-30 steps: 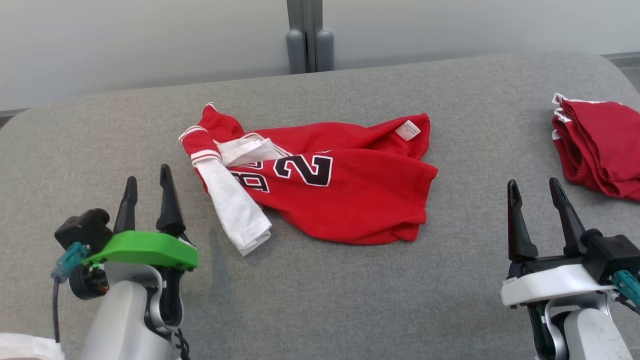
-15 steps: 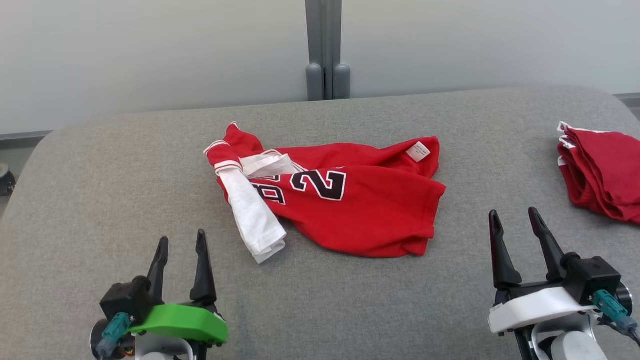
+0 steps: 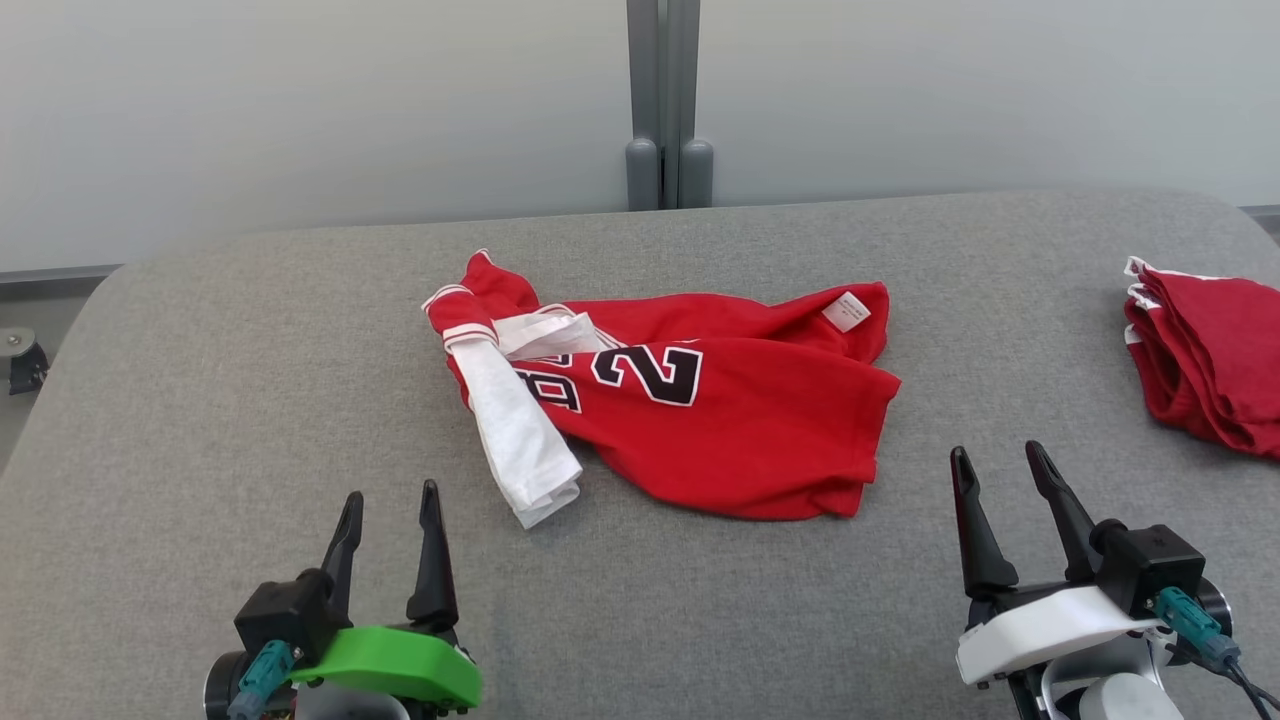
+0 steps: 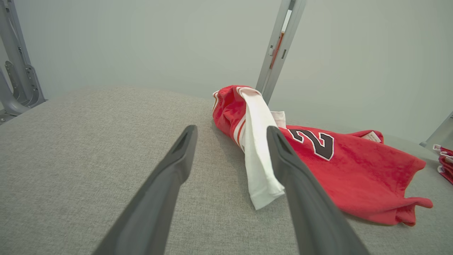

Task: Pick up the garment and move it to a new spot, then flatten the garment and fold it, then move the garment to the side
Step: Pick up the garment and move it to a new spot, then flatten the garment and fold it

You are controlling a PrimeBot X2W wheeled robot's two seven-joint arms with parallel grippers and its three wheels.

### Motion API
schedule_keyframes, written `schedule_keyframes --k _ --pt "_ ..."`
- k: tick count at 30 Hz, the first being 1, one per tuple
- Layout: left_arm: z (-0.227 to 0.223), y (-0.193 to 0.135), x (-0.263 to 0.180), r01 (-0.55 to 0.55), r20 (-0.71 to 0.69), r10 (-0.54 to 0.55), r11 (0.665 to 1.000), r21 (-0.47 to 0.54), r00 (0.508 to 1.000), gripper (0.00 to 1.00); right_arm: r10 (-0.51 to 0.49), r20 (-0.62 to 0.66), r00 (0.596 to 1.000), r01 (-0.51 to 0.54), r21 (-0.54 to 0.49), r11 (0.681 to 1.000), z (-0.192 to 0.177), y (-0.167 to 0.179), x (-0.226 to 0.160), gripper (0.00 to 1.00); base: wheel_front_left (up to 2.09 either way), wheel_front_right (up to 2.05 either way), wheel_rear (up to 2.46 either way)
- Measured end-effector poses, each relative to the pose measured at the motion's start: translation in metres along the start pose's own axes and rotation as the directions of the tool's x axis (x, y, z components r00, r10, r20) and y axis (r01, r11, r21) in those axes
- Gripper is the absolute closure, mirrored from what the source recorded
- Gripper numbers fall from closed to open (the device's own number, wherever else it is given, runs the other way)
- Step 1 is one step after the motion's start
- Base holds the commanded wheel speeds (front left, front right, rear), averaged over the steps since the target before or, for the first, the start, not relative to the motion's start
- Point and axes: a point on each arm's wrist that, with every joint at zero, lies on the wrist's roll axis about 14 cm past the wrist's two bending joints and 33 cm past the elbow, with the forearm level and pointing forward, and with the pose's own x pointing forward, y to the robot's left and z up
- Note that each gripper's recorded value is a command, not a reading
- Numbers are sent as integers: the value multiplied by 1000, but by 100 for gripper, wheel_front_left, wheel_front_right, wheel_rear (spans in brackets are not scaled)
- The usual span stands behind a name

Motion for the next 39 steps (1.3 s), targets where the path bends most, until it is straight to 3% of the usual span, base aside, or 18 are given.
schedule_keyframes --k 18,29,30,32,33,39 --pt "-39 -34 10 115 -128 -113 993 6 985 0 -22 -16 1000 22 -4 1000 -6 -7 -5 0 0 0 0" --pt "-83 -40 45 84 -274 -108 992 -99 956 0 -55 -43 998 54 -19 998 -15 -20 2 0 0 0 0" --pt "-84 -41 48 81 -277 -107 991 -104 955 23 -61 -48 997 60 -20 998 -16 -22 1 0 0 0 0" --pt "-84 -41 54 74 -275 -105 990 -122 956 96 -74 -56 996 72 -24 997 -19 -26 1 0 0 0 0" --pt "-84 -42 56 72 -275 -105 989 -129 956 100 -80 -59 995 79 -27 997 -20 -29 1 0 0 0 0" --pt "-63 -34 63 48 -204 -79 987 -154 976 100 -71 -59 996 69 -27 997 -21 -26 6 0 0 0 0"
